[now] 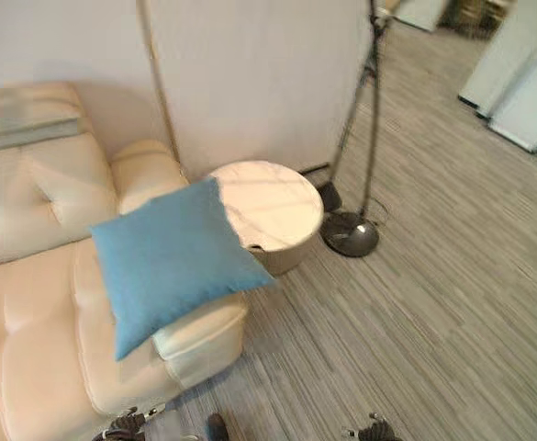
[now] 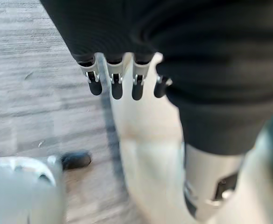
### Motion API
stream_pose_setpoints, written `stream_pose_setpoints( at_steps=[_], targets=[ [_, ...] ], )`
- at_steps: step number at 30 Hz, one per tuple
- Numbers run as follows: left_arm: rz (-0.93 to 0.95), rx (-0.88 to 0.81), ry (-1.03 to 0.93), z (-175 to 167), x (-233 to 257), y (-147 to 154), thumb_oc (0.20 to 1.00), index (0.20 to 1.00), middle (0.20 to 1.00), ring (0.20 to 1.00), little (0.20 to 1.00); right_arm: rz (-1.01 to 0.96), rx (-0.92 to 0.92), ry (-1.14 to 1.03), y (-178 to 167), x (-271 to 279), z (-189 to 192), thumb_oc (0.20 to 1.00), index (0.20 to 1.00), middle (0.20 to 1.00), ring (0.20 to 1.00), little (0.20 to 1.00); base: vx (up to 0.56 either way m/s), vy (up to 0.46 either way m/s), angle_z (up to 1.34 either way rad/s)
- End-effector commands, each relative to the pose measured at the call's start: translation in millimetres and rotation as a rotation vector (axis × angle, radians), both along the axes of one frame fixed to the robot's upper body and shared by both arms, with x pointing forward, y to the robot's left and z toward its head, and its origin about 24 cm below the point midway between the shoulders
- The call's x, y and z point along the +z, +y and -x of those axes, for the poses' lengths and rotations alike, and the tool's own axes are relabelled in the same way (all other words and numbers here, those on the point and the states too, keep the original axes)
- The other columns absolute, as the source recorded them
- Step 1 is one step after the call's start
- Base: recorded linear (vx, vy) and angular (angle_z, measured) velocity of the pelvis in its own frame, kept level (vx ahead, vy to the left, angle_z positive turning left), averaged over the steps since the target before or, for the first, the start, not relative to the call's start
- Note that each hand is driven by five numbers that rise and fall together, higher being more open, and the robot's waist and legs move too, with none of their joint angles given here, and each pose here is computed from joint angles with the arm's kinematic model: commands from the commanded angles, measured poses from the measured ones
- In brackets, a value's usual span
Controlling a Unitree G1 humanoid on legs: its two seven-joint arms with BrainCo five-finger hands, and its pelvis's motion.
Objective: Pick up all the scattered cushions and arrange them neatly on the sofa.
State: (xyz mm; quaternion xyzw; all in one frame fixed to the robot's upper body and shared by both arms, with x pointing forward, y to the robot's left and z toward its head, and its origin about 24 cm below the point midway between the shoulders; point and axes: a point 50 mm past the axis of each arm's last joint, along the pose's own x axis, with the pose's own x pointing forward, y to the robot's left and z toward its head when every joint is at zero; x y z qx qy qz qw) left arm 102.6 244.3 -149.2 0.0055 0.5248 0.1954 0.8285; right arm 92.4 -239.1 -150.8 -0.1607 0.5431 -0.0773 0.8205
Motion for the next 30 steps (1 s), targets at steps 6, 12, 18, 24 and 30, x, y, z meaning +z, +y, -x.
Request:
stream_pose_setpoints(
  at_steps=[6,12,18,24,30],
  targets=[
    [-0.036,-0.039,-0.050,-23.2,8.0,8.5,1.000,1.000,1.000,1.000,1.000,-0.007,0.048,-0.072,9.6,6.1,-33.9,1.000,1.000,1.000,1.000,1.000,0.15,-0.029,0.90],
    [-0.058,0.009,-0.025,-17.6,6.8,16.5,1.000,1.000,1.000,1.000,1.000,0.046,0.015,-0.036,-2.2,4.2,-22.6,1.000,1.000,1.000,1.000,1.000,0.20,-0.145,0.63],
    [-0.078,0.025,-0.056,-25.3,12.4,23.9,1.000,1.000,1.000,1.000,1.000,0.121,0.006,-0.056,-28.0,13.8,-25.7,1.000,1.000,1.000,1.000,1.000,0.19,-0.253,0.00],
    [-0.034,-0.025,-0.128,-42.6,16.6,7.7,1.000,1.000,1.000,1.000,1.000,0.162,-0.076,-0.068,-48.0,20.4,-20.9,1.000,1.000,1.000,1.000,1.000,0.03,-0.150,0.02],
    [0.015,0.034,-0.158,-46.9,18.0,4.9,1.000,1.000,1.000,1.000,1.000,0.231,-0.249,-0.150,-81.8,38.2,-14.8,1.000,1.000,1.000,1.000,1.000,0.04,0.000,0.04]
  ],
)
